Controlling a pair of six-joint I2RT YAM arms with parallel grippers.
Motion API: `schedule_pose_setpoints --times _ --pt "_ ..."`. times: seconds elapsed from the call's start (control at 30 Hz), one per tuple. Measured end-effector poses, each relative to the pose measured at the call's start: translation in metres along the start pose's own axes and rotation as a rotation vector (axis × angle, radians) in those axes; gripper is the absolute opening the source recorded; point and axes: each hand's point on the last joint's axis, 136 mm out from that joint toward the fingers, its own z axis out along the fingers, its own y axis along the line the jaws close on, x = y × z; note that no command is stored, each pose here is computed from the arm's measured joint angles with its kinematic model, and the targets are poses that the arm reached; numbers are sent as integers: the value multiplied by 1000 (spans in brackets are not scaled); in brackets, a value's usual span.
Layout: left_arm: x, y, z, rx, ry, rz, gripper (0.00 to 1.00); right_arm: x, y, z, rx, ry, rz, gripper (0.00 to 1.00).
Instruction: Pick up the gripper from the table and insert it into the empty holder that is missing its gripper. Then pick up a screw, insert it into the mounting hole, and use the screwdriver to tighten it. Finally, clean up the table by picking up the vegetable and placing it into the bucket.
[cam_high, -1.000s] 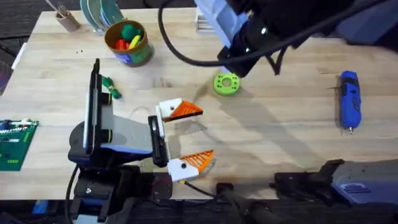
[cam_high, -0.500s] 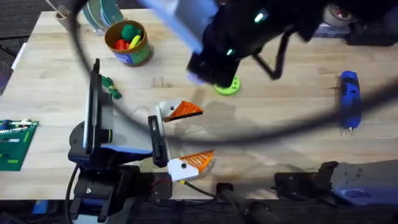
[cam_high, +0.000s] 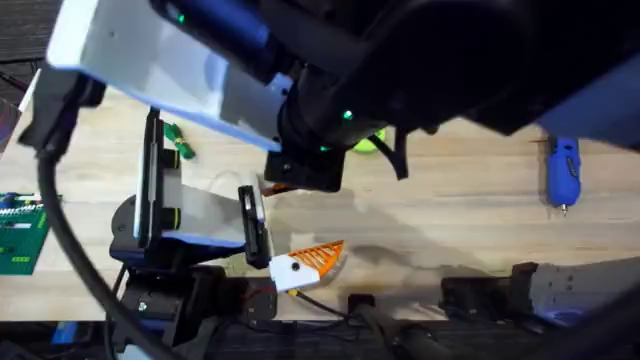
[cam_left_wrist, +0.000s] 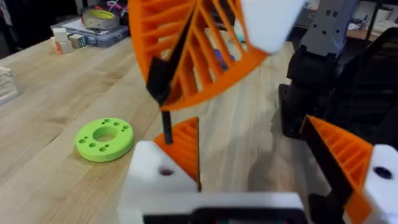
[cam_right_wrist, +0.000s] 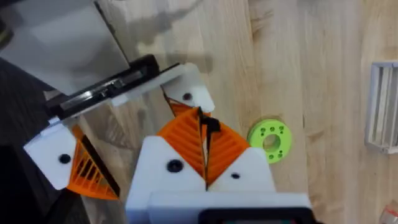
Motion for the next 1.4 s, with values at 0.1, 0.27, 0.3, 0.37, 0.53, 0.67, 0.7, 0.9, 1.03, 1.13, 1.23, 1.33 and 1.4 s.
schedule_pose_setpoints --times 0.1,0.27,0.3,0.37,0.53,0.67,0.7,0.9,1.03,1.13,1.23,1.33,1.4 --pt "0 0 0 0 0 0 993 -1 4 4 -7 7 -9 8" --pt "0 0 0 0 0 0 992 -2 8 11 -27 19 -12 8" --pt "0 0 0 0 0 0 992 -2 8 12 -29 20 -12 8" --pt "0 0 0 0 0 0 993 -3 9 16 -35 21 -12 8" --pt "0 0 0 0 0 0 993 -7 9 19 -37 13 -11 8" --pt "0 0 0 0 0 0 993 -7 9 19 -37 14 -11 8" --pt "0 0 0 0 0 0 993 -6 9 19 -37 14 -11 8" --pt "0 0 0 0 0 0 993 -6 9 19 -38 16 -12 8" --pt "0 0 0 0 0 0 992 -6 9 19 -38 16 -12 8" --pt "0 0 0 0 0 0 993 -5 9 19 -39 19 -12 8" --pt "0 0 0 0 0 0 993 -5 10 19 -39 19 -12 8" --pt "0 0 0 0 0 0 993 -5 9 19 -39 19 -12 8" --pt "0 0 0 0 0 0 992 -5 9 19 -39 19 -12 8"
